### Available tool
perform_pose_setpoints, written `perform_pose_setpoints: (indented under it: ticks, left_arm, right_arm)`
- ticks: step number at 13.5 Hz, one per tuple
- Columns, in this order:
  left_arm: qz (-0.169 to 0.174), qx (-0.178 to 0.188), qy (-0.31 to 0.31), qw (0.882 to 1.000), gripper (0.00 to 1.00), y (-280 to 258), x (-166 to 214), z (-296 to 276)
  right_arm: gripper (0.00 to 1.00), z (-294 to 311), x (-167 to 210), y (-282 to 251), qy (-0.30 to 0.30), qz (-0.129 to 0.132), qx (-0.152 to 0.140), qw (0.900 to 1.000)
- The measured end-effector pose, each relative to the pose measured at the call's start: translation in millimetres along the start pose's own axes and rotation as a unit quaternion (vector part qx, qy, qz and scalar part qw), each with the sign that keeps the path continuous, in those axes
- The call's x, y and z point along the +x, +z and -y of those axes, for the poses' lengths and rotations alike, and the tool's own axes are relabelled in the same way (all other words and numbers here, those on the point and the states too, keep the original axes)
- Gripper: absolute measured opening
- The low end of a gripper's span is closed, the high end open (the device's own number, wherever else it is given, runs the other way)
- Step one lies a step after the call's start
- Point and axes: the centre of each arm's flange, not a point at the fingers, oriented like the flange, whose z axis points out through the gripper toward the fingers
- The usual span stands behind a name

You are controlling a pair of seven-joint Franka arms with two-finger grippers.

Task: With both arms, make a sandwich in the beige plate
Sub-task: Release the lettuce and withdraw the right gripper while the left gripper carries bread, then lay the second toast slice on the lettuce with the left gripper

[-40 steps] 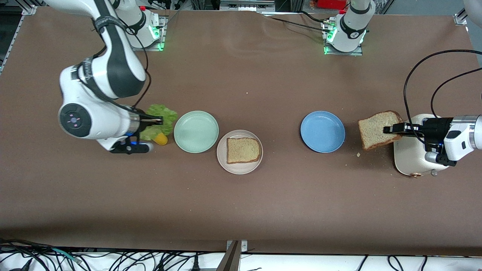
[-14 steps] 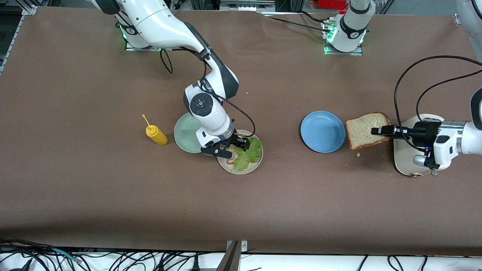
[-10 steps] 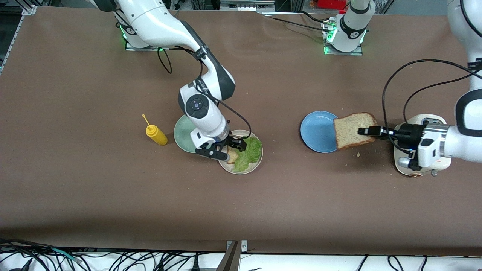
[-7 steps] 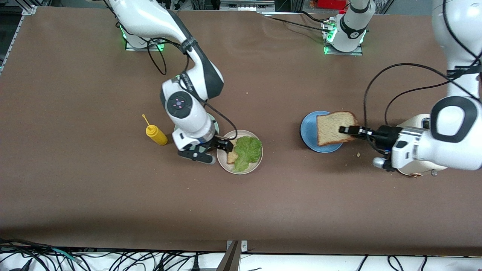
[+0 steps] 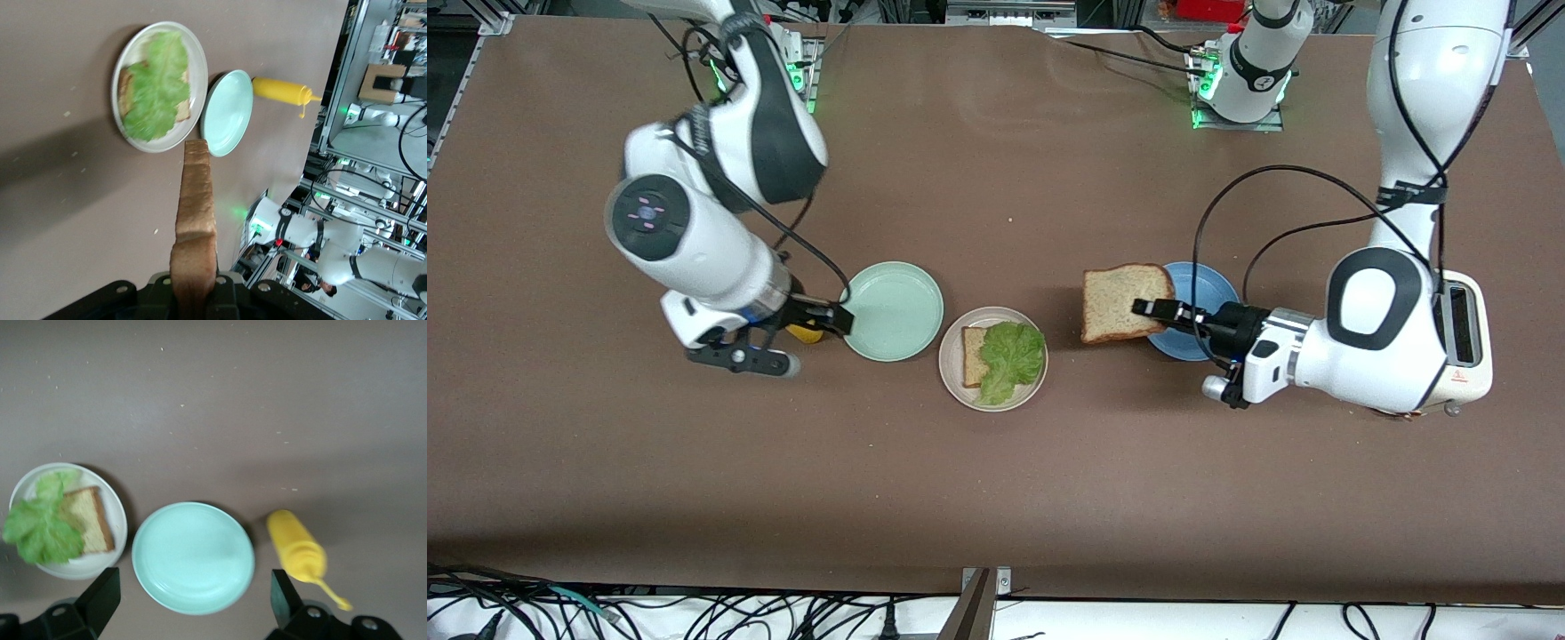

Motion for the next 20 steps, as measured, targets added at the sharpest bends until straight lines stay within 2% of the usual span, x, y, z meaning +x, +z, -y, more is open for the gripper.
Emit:
perform_pose_setpoints:
  ticks: [3, 6, 10, 11, 12, 14, 16, 20]
  left_arm:
    - [-0.027, -0.005, 0.011, 1.0, 0.09, 46, 17, -23]
    - [-0.042, 0.014, 0.01, 0.999, 0.09, 98, 32, -24]
    - [-0.061, 0.032, 0.0, 0.998, 0.09, 148, 47, -7]
    - [-0.07, 0.032, -0.002, 0.997, 0.09, 159, 50, -6]
    - [-0.077, 0.029, -0.005, 0.997, 0.09, 171, 52, -6]
    - [-0.091, 0.028, -0.006, 0.995, 0.09, 194, 54, -10]
    - [-0.096, 0.033, -0.004, 0.995, 0.09, 209, 55, -12]
    - [-0.104, 0.041, -0.011, 0.994, 0.09, 218, 58, -3]
  right_arm:
    - [1.0, -51, 10, -39, 0.011, -0.006, 0.014, 1.0]
    - [1.0, -124, 10, -73, 0.024, 0.021, -0.003, 0.999]
    - [1.0, -208, 1, -131, 0.063, 0.0, 0.013, 0.998]
    - [1.0, -227, -6, -140, 0.063, -0.003, 0.01, 0.998]
    - [1.0, -243, -16, -145, 0.057, -0.004, -0.007, 0.998]
    - [1.0, -253, -40, -142, 0.046, -0.013, -0.032, 0.998]
    - [1.0, -253, -58, -131, 0.025, -0.031, -0.033, 0.999]
    - [1.0, -256, -65, -127, 0.005, -0.036, -0.033, 0.999]
